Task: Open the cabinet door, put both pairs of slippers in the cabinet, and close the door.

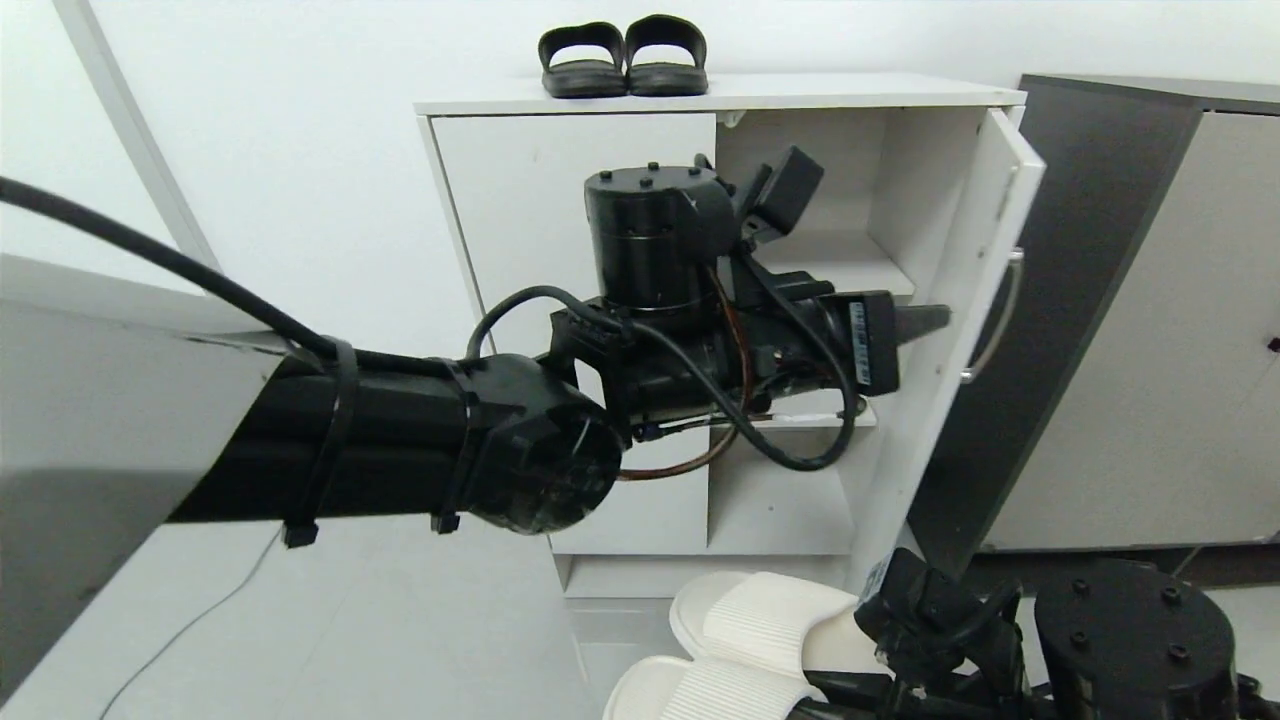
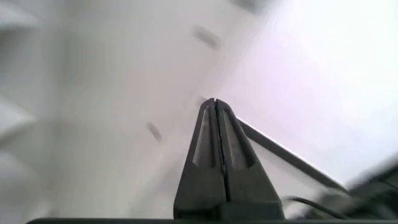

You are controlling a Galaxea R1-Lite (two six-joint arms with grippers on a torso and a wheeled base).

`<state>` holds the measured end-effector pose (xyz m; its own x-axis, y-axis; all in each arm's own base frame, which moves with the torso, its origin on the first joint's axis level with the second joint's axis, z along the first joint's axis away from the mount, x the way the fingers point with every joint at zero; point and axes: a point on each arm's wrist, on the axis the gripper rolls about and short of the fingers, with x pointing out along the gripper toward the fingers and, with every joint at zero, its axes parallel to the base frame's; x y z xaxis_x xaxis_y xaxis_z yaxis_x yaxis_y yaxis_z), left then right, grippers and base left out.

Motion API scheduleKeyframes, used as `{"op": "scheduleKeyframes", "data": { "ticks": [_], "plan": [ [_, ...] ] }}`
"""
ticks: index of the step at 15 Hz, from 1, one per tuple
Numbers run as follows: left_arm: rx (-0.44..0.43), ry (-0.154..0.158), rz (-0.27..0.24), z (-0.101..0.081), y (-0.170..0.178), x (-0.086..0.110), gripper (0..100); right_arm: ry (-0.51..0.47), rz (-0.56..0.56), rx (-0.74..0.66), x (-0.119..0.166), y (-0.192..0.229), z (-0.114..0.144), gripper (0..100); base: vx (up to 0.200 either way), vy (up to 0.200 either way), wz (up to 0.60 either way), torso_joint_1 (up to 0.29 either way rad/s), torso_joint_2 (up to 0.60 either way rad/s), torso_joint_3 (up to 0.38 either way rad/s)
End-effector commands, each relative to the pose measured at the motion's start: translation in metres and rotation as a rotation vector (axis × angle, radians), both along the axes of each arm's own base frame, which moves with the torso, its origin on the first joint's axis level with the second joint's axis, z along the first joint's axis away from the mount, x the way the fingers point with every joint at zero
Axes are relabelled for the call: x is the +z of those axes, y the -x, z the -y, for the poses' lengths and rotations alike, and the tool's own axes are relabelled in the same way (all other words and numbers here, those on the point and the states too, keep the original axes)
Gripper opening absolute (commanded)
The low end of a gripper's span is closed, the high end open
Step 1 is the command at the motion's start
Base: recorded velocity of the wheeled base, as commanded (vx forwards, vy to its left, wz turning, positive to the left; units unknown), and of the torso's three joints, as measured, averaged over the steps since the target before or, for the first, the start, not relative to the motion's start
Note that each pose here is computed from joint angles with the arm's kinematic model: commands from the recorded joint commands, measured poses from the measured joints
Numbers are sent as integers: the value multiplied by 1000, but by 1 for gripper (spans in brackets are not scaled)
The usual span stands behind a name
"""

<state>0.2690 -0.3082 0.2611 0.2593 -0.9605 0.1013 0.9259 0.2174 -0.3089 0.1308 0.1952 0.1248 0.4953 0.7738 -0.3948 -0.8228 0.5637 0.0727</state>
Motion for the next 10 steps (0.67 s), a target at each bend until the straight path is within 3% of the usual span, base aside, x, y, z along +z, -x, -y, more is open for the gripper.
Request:
{"op": "scheduleKeyframes", "data": {
  "ticks": [1,3,4,5,6,7,8,9,10],
  "plan": [
    [-15,29,27,-4,14,15,0,1,-5,-12,-2,-2,-2,0,0,0,0,0,0,0],
    [119,53,53,-34,-9,28,0,-7,19,-119,3,-22,-2,0,0,0,0,0,0,0],
    [285,53,74,-86,-19,55,0,-31,37,-293,8,-48,-5,0,0,0,0,0,0,0],
    [388,22,59,-119,-13,72,0,-63,36,-396,12,-62,-9,0,0,0,0,0,0,0],
    [598,-74,49,-172,17,96,0,-89,61,-569,17,-87,-18,0,0,0,0,0,0,0],
    [796,-184,49,-207,48,102,0,-66,101,-711,16,-107,-20,0,0,0,0,0,0,0],
    [941,-253,53,-230,83,101,0,-65,135,-812,18,-122,-23,0,0,0,0,0,0,0],
    [1104,-283,71,-256,136,87,0,-71,175,-925,21,-141,-23,0,0,0,0,0,0,0],
    [1193,-278,103,-276,178,72,0,-83,194,-972,26,-151,-22,0,0,0,0,0,0,0]
  ]
}}
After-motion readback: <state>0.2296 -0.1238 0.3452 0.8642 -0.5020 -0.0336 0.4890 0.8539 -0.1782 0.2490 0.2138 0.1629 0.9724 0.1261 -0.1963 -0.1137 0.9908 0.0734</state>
